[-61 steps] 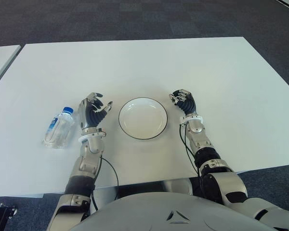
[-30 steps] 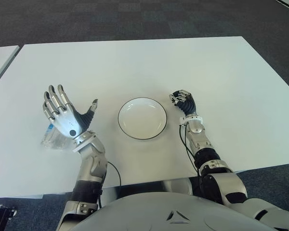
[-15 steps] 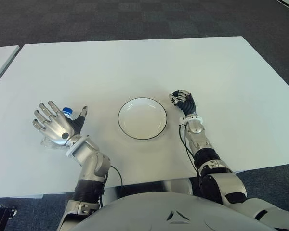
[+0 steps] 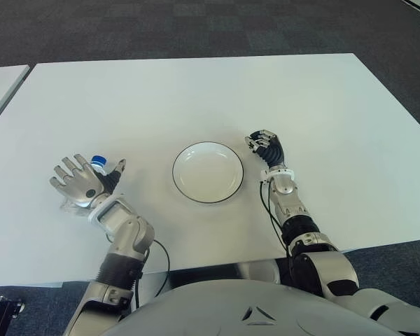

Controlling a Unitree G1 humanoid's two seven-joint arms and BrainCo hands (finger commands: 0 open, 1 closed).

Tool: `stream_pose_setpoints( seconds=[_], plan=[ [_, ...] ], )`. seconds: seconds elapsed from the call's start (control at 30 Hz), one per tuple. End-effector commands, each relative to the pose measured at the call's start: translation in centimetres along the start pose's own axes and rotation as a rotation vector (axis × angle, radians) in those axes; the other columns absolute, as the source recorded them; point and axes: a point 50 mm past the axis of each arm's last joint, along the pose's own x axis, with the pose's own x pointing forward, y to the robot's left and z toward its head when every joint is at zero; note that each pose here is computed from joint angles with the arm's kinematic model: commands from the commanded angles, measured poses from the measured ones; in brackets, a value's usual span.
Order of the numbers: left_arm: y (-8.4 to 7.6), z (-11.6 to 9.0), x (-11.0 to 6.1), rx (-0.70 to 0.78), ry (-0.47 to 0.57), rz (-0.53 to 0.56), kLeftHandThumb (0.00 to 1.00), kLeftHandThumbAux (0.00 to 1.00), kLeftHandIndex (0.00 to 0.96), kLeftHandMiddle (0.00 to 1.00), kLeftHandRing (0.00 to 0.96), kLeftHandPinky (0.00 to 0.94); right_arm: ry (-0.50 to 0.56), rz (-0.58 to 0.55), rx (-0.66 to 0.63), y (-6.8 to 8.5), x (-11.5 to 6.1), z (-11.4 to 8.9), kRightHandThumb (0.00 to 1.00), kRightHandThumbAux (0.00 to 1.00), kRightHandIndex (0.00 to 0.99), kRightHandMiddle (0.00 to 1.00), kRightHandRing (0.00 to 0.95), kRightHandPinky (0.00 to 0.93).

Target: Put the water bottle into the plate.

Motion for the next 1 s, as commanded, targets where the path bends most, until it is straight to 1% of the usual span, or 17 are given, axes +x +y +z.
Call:
stream_pose_setpoints(
  seconds=[0.03, 0.17, 0.3, 0.5, 0.53, 0.6, 0.67, 0.77, 0.83, 1.0],
  plan=[
    [-0.1, 0.1, 0.2, 0.018, -0.020, -0.026, 0.413, 0.141, 0.000, 0.000, 0.000, 0.000, 0.013, -0.012, 0.024, 0.0, -0.1, -0.3, 0.708, 0.728, 0.430, 0.525, 0.535, 0.548],
    [-0.2, 0.1, 0.4, 0.014, -0.032, -0.039, 0.434, 0.132, 0.000, 0.000, 0.000, 0.000, 0.011, -0.014, 0.026, 0.1, -0.1, -0.2, 0.708, 0.728, 0.430, 0.523, 0.533, 0.545],
    [-0.8, 0.2, 0.7, 0.013, -0.036, -0.057, 0.451, 0.132, 0.000, 0.000, 0.000, 0.000, 0.007, -0.015, 0.028, 0.2, -0.1, -0.2, 0.709, 0.728, 0.430, 0.523, 0.531, 0.545],
    [-1.3, 0.2, 1.0, 0.004, -0.036, -0.097, 0.454, 0.138, 0.000, 0.000, 0.000, 0.000, 0.004, -0.020, 0.029, 0.2, -0.1, -0.1, 0.709, 0.728, 0.431, 0.519, 0.527, 0.538],
    [-1.8, 0.1, 1.2, 0.002, -0.036, -0.123, 0.454, 0.138, 0.000, 0.000, 0.000, 0.000, 0.004, -0.021, 0.029, 0.2, -0.1, -0.1, 0.709, 0.728, 0.431, 0.518, 0.527, 0.538],
    [-3.3, -0.1, 1.8, -0.003, -0.028, -0.191, 0.478, 0.165, 0.000, 0.000, 0.000, 0.000, 0.004, -0.025, 0.030, 0.2, -0.2, -0.2, 0.709, 0.727, 0.431, 0.520, 0.528, 0.539],
    [-4.3, -0.3, 2.2, -0.008, -0.021, -0.226, 0.492, 0.179, 0.000, 0.000, 0.000, 0.000, 0.004, -0.027, 0.032, 0.2, -0.2, -0.2, 0.709, 0.727, 0.431, 0.521, 0.529, 0.542],
    [-5.2, -0.4, 2.6, -0.012, -0.008, -0.261, 0.513, 0.204, 0.000, 0.000, 0.000, 0.000, 0.002, -0.030, 0.037, 0.2, -0.2, -0.2, 0.709, 0.727, 0.431, 0.520, 0.532, 0.549],
    [-5.4, -0.4, 2.7, -0.013, -0.002, -0.270, 0.520, 0.214, 0.000, 0.000, 0.000, 0.000, 0.002, -0.031, 0.039, 0.2, -0.2, -0.2, 0.709, 0.727, 0.431, 0.519, 0.534, 0.552],
    [-6.9, -0.6, 3.2, 0.004, 0.029, -0.350, 0.523, 0.221, 0.000, 0.000, 0.000, 0.000, 0.002, -0.036, 0.041, 0.1, -0.2, -0.2, 0.709, 0.727, 0.431, 0.517, 0.536, 0.551]
  ],
)
